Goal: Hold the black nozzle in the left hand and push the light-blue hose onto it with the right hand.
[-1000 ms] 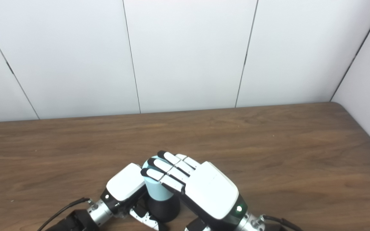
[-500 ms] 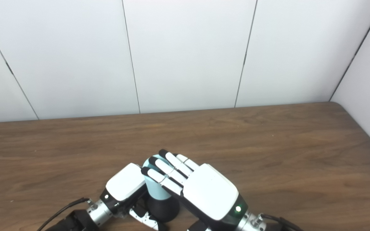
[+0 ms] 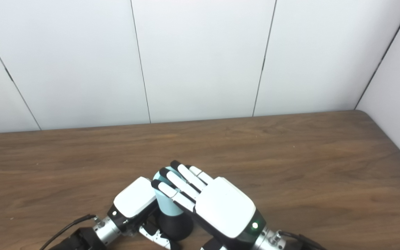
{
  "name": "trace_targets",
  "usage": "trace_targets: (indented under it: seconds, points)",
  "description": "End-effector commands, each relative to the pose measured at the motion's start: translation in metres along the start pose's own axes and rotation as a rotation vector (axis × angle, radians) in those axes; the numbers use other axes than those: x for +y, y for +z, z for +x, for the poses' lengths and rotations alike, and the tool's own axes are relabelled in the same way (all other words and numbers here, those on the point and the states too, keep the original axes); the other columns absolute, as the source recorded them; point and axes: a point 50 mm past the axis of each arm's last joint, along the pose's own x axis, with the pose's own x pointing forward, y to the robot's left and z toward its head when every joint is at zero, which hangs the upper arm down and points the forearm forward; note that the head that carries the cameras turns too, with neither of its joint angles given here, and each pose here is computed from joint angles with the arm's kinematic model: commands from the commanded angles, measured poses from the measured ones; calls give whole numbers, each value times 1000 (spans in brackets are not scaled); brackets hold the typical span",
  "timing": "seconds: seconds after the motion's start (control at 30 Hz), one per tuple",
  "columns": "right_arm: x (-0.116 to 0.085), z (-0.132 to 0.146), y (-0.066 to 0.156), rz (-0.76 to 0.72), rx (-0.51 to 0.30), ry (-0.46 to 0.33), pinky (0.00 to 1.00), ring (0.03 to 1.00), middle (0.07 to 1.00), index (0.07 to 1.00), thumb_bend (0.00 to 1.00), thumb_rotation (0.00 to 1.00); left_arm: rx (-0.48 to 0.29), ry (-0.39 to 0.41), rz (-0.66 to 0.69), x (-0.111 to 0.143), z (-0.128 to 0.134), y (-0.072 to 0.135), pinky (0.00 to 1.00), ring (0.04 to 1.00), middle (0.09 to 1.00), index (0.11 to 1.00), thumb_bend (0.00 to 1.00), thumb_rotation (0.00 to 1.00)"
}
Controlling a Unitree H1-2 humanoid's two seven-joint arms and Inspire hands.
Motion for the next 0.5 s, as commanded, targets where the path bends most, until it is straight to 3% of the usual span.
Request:
trace_targets:
  seconds: [0.0, 0.13, 0.33, 0.47]
  points:
    - [29, -11, -3, 15, 18, 230, 926, 994, 993, 950, 761, 1000, -15, -341, -8, -62, -44, 18, 264, 279, 395, 507, 513, 0]
    - [29, -12, -2, 34, 15, 221, 917, 989, 986, 940, 768, 993, -14, -340, -10, -62, -44, 18, 285, 303, 398, 514, 513, 0]
    - [30, -12, -1, 97, 0, 160, 839, 940, 933, 878, 800, 895, -14, -347, -8, -63, -44, 17, 258, 269, 392, 504, 513, 0]
    - [32, -12, -2, 115, -5, 132, 819, 915, 906, 845, 812, 860, -16, -350, -5, -62, -43, 17, 281, 296, 400, 510, 513, 0]
